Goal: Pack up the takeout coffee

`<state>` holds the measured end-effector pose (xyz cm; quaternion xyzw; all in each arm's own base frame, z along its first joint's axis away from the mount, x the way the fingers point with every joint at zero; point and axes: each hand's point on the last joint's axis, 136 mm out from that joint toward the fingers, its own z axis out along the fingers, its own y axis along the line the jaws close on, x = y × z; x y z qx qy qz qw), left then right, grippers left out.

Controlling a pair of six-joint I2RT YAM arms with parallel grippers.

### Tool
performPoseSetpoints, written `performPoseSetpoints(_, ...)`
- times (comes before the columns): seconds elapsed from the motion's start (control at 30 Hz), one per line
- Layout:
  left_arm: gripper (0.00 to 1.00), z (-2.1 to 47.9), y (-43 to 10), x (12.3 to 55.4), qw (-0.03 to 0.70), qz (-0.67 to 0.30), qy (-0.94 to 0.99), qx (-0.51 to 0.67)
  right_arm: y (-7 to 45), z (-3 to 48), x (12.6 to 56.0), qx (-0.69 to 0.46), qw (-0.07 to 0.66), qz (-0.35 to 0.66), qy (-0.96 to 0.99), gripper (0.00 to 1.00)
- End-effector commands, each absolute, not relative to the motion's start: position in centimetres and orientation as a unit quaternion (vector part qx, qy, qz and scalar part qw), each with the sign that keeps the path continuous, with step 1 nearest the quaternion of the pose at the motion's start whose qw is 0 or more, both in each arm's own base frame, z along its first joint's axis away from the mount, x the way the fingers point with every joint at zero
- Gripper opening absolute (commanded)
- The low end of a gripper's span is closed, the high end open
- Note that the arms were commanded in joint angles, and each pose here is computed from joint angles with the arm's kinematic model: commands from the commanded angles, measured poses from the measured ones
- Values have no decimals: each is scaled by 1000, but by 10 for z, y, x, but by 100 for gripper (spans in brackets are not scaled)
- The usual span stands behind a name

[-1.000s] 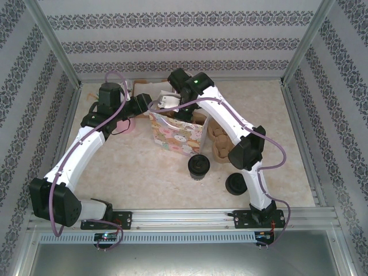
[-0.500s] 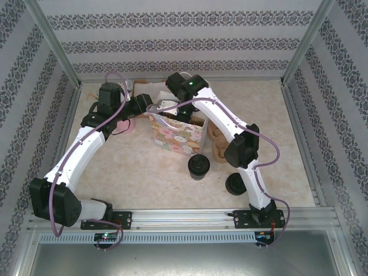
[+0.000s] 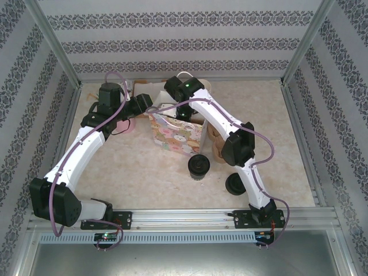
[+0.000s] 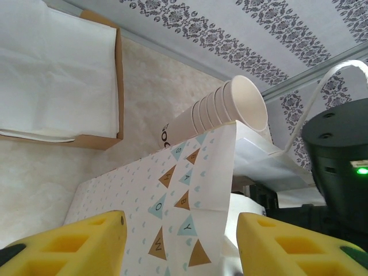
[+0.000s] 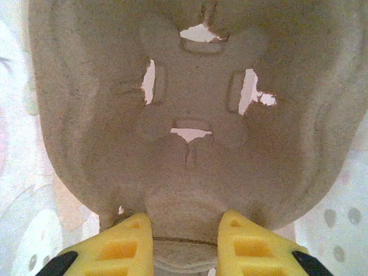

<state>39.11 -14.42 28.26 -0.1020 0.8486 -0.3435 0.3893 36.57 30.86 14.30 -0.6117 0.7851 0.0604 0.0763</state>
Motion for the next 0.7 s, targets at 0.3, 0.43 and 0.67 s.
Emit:
performPoseSetpoints(0.3, 54, 286, -144, 389, 389, -355, 844, -104, 307, 120, 363, -596, 46, 64, 799, 19)
performPoseSetpoints(0.43, 54, 286, -145, 390, 387, -356, 844, -104, 308, 115, 363, -597, 44, 56, 799, 18)
performPoseSetpoints(0.67, 54, 282, -145, 390, 384, -353, 847, -103, 315, 138, 372, -591, 92, 52, 799, 18)
